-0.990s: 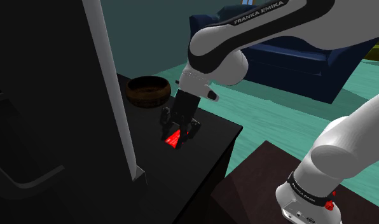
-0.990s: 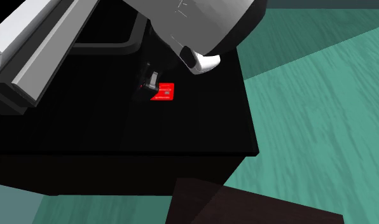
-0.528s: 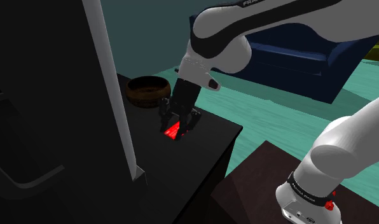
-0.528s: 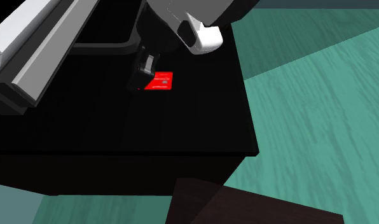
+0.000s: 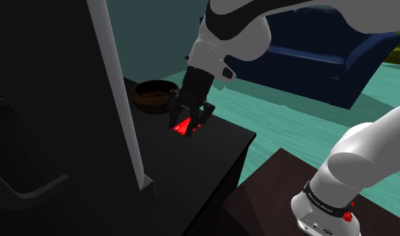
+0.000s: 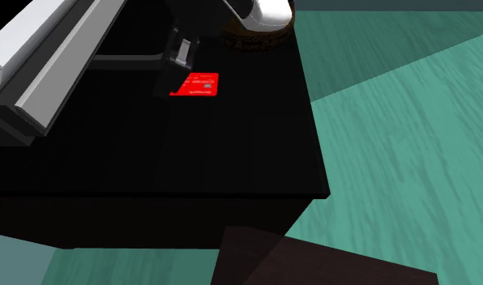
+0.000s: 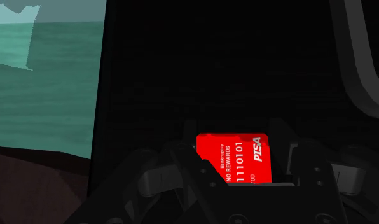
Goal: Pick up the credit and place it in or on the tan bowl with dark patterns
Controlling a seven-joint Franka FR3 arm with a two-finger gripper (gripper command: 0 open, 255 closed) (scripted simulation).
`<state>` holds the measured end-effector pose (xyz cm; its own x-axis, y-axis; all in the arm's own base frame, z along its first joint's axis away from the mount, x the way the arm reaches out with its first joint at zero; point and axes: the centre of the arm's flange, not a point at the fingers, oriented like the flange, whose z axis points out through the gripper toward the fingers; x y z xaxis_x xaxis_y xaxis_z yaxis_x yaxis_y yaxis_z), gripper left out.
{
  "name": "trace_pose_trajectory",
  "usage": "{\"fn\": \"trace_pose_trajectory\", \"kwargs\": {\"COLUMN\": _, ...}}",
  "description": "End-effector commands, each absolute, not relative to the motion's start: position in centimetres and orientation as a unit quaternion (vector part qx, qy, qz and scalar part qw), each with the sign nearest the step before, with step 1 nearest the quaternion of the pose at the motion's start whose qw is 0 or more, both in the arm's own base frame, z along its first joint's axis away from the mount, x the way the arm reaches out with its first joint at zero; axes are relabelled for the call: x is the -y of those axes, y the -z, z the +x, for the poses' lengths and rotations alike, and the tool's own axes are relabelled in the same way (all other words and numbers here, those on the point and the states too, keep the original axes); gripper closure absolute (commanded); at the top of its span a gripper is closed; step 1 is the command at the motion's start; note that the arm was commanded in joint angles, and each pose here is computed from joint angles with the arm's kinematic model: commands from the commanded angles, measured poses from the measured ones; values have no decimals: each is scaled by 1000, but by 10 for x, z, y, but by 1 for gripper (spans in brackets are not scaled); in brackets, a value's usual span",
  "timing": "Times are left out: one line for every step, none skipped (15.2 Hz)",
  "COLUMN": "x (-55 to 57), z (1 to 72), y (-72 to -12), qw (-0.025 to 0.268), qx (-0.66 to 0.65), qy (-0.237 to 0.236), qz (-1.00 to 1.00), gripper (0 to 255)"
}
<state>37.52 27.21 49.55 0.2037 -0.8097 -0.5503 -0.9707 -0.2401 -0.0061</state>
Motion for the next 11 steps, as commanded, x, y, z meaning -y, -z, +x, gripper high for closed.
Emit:
{"fn": "trace_pose_trajectory", "kwargs": {"x": -272, "z": 375, "y": -506, "qw": 179, "qx": -590, "qy": -225, "qz": -755, "gripper": 255}}
{"fn": "trace_pose_trajectory", "kwargs": {"x": -272, "z": 375, "y": -511, "qw": 179, "qx": -590, "qy": -225, "qz": -755, "gripper": 255}}
{"fn": "trace_pose_trajectory", "kwargs": {"x": -272, "z": 375, "y": -516, "qw": 179, "qx": -590, "qy": -225, "qz": -755, "gripper": 255}}
{"fn": "trace_pose_trajectory", "kwargs": {"x": -272, "z": 375, "y": -521, "qw": 179, "qx": -590, "qy": -225, "qz": -755, "gripper": 255}}
{"fn": "trace_pose_trajectory", "kwargs": {"x": -272, "z": 375, "y": -527, "qw": 179, "qx": -590, "qy": -225, "qz": -755, "gripper": 255}}
{"fn": "trace_pose_trajectory", "kwargs": {"x": -272, "z": 375, "y": -532, "qw": 179, "qx": -590, "qy": -225, "qz": -755, "gripper": 255}}
{"fn": "trace_pose_trajectory", "kwargs": {"x": -272, "z": 375, "y": -537, "qw": 179, "qx": -590, "qy": -225, "qz": -755, "gripper": 255}}
{"fn": "trace_pose_trajectory", "kwargs": {"x": -272, "z": 375, "y": -543, "qw": 179, "qx": -590, "qy": -225, "qz": -755, "gripper": 255}}
{"fn": "trace_pose_trajectory", "kwargs": {"x": -272, "z": 375, "y": -548, "qw": 179, "qx": -590, "qy": -225, "qz": -755, "gripper": 255}}
{"fn": "trace_pose_trajectory", "kwargs": {"x": -272, "z": 375, "y": -553, "qw": 179, "qx": -590, "qy": -225, "qz": -755, "gripper": 255}}
{"fn": "trace_pose_trajectory", "kwargs": {"x": -272, "z": 375, "y": -558, "qw": 179, "qx": -590, "qy": -225, "qz": -755, "gripper": 255}}
